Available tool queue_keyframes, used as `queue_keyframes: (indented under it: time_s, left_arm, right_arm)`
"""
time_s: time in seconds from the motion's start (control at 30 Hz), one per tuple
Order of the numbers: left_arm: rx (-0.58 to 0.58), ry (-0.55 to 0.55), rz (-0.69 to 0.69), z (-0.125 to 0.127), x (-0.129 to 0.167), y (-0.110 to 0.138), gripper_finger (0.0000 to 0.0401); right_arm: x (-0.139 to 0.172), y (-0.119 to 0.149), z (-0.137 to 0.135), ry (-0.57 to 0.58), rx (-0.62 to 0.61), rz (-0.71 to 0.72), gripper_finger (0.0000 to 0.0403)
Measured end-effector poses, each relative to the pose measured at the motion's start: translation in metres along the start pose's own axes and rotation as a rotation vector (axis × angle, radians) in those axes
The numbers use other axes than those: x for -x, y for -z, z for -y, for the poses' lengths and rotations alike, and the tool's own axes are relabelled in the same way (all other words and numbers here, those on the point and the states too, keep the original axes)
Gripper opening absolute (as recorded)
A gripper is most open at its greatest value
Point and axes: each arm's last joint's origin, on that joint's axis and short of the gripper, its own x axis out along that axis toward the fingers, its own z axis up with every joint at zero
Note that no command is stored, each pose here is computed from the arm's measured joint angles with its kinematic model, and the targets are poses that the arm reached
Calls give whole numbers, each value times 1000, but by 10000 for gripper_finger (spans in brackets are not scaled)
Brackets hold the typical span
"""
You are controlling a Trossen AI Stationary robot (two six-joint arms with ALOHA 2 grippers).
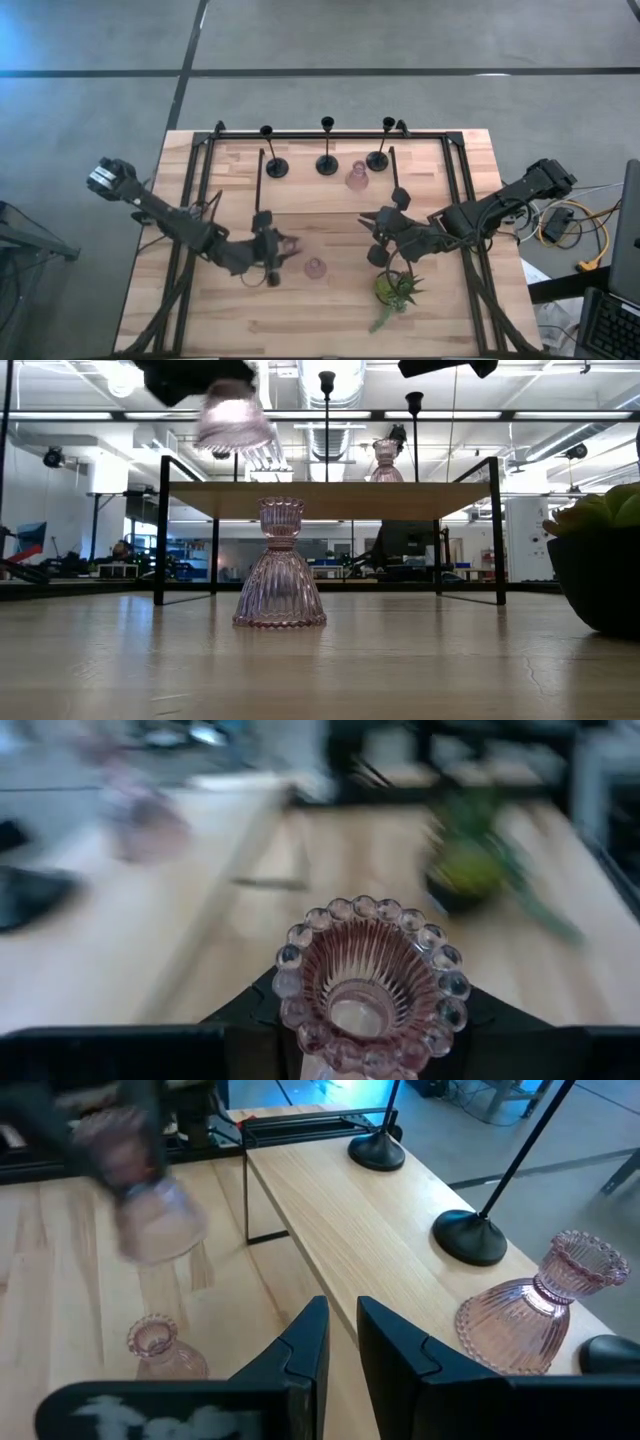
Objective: Pick & Place candle stick holders
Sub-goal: Put the left pink glass candle holder on the shelf
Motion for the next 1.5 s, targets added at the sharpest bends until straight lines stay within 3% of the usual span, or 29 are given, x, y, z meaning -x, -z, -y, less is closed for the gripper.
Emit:
queue_keyframes:
  time_s: [0.2, 0.53, 0.87, 1.5]
  left_arm:
    - [120, -261, 79, -23, -16, -32, 130]
    - [257, -445, -21, -82, -58, -53, 130]
    - [292, -488, -82, -102, -82, -46, 130]
    - [288, -599, -91, -110, -82, -42, 130]
  right_arm:
    - [0, 0, 0, 0, 1, 0, 49]
    - [0, 1, 0, -1, 14, -12, 48]
    - [0, 5, 2, 9, 42, -41, 48]
    - [0, 5, 2, 10, 42, -42, 48]
